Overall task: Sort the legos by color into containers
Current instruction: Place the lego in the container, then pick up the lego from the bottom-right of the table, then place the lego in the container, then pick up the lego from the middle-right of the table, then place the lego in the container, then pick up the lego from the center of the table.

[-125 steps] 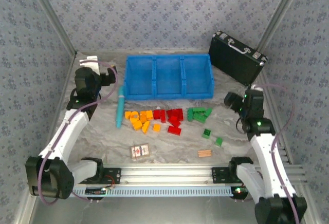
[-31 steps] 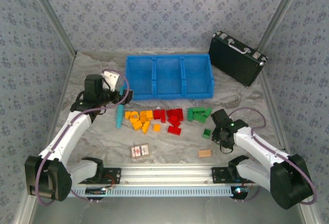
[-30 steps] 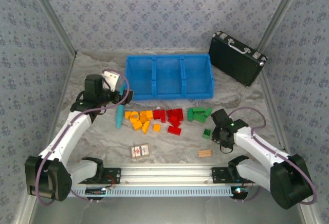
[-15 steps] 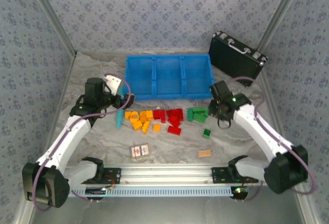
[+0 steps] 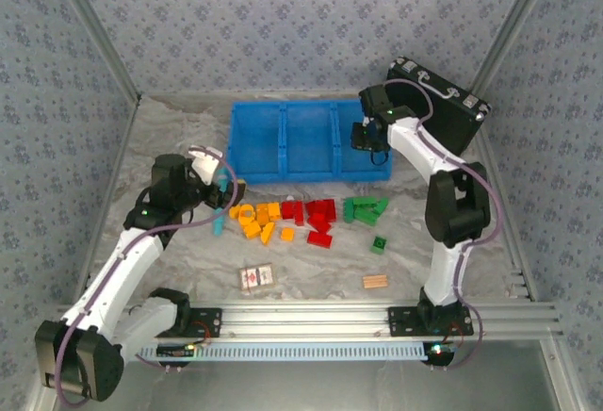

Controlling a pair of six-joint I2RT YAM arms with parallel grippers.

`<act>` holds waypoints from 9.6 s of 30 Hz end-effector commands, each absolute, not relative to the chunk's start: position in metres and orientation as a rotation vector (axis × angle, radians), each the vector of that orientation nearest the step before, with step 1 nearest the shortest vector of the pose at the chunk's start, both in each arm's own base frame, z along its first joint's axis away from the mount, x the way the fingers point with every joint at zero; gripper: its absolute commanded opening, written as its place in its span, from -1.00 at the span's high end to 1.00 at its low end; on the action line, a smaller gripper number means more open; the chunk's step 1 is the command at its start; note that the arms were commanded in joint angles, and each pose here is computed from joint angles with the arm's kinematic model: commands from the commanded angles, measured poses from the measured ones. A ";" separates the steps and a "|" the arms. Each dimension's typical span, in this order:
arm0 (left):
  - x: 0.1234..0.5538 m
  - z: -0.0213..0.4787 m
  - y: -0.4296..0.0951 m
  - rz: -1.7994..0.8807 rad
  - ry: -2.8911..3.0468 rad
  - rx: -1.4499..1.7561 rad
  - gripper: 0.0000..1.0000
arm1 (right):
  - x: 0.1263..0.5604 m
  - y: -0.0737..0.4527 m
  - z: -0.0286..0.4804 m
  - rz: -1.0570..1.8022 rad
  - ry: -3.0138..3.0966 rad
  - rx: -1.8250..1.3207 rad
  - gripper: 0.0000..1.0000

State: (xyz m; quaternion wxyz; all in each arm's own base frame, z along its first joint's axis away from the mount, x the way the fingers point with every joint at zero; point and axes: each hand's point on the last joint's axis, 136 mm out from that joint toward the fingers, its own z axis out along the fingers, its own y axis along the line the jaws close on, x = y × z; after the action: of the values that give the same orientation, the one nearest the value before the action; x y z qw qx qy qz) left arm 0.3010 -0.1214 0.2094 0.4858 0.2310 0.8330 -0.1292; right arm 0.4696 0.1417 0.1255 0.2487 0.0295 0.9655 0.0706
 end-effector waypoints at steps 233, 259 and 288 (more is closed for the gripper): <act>0.279 0.311 -0.152 -0.158 2.067 0.725 -1.00 | 0.381 0.138 0.158 -0.055 2.569 -0.242 -0.41; 0.307 0.389 -0.190 -0.199 2.087 0.752 -1.00 | 0.250 0.138 0.035 0.002 2.854 -0.245 -0.40; 0.304 0.379 -0.185 -0.160 2.086 0.774 -1.00 | 0.376 0.133 0.148 0.004 2.619 -0.167 0.44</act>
State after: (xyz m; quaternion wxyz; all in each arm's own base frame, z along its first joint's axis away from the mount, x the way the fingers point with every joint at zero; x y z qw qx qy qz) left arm 0.3113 -0.1894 0.3715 0.4274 0.3070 0.8476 -0.0682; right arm 0.3545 0.1370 0.1411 0.2485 -0.0475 0.9673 0.0190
